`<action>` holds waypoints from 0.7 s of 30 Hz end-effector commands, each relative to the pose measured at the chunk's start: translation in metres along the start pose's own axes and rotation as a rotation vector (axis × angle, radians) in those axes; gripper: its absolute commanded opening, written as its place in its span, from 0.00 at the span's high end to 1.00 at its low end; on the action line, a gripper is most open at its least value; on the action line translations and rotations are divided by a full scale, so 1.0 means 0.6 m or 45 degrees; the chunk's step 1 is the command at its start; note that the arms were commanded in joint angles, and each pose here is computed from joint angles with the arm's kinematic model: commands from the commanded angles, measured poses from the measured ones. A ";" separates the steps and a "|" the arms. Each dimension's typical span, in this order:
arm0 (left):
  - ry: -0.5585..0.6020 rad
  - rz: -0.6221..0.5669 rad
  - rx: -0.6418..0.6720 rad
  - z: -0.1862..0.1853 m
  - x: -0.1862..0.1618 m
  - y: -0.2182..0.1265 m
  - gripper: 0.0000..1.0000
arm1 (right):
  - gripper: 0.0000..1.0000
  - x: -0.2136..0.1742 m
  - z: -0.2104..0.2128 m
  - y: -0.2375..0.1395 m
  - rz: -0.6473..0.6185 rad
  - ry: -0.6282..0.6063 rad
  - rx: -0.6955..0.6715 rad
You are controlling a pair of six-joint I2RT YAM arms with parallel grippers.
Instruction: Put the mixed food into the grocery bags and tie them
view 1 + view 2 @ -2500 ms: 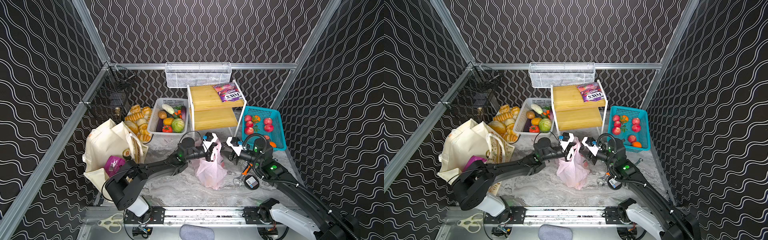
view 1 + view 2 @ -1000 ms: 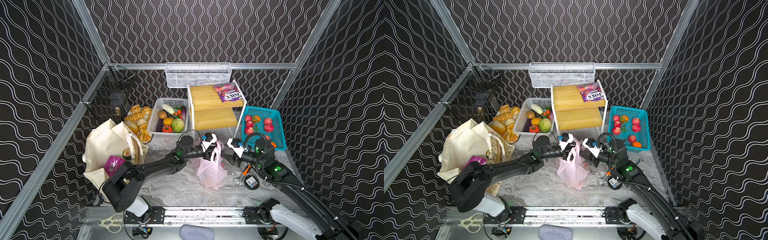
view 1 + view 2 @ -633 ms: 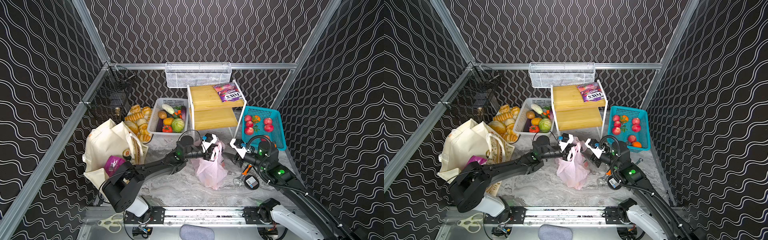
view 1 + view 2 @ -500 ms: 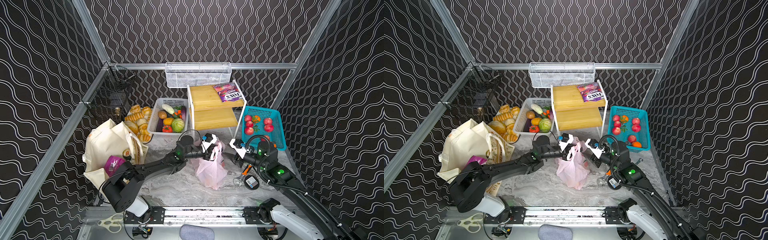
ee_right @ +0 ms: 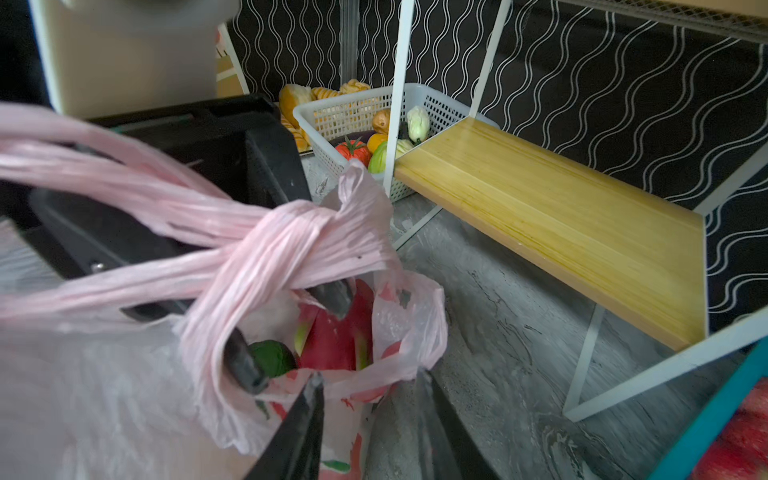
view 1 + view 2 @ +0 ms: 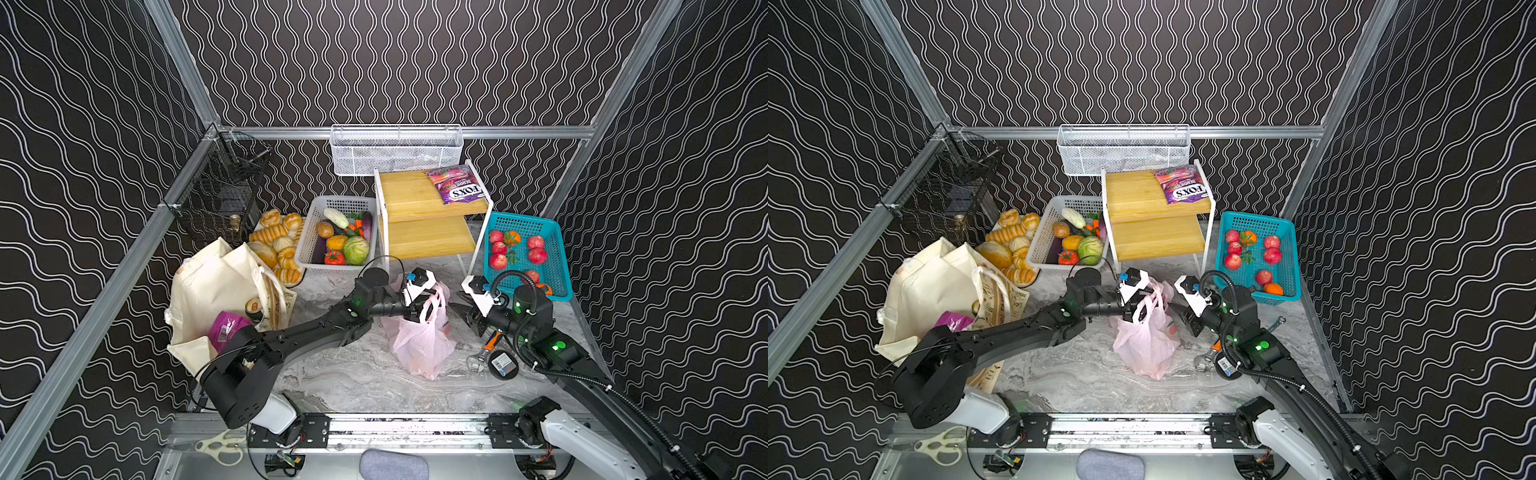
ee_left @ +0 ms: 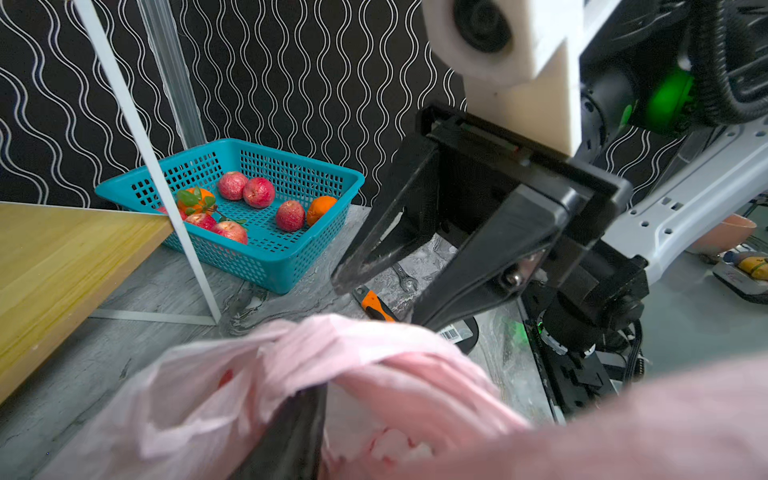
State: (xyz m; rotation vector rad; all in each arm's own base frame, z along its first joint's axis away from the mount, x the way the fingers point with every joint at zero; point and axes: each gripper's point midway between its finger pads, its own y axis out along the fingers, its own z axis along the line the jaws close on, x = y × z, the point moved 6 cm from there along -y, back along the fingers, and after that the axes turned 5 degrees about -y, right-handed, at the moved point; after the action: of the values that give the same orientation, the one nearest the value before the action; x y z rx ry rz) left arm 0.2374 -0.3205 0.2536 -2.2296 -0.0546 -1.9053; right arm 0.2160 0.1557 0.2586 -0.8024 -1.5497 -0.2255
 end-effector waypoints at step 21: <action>0.019 0.119 -0.007 -0.002 0.000 -0.005 0.83 | 0.69 0.038 0.022 0.026 -0.163 -0.092 0.283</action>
State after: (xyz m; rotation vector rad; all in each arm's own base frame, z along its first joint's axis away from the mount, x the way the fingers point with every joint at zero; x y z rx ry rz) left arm 0.2338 -0.3157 0.2493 -2.1882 0.0662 -1.8366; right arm 0.2227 0.1773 0.2631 -0.6344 -1.6099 -0.1393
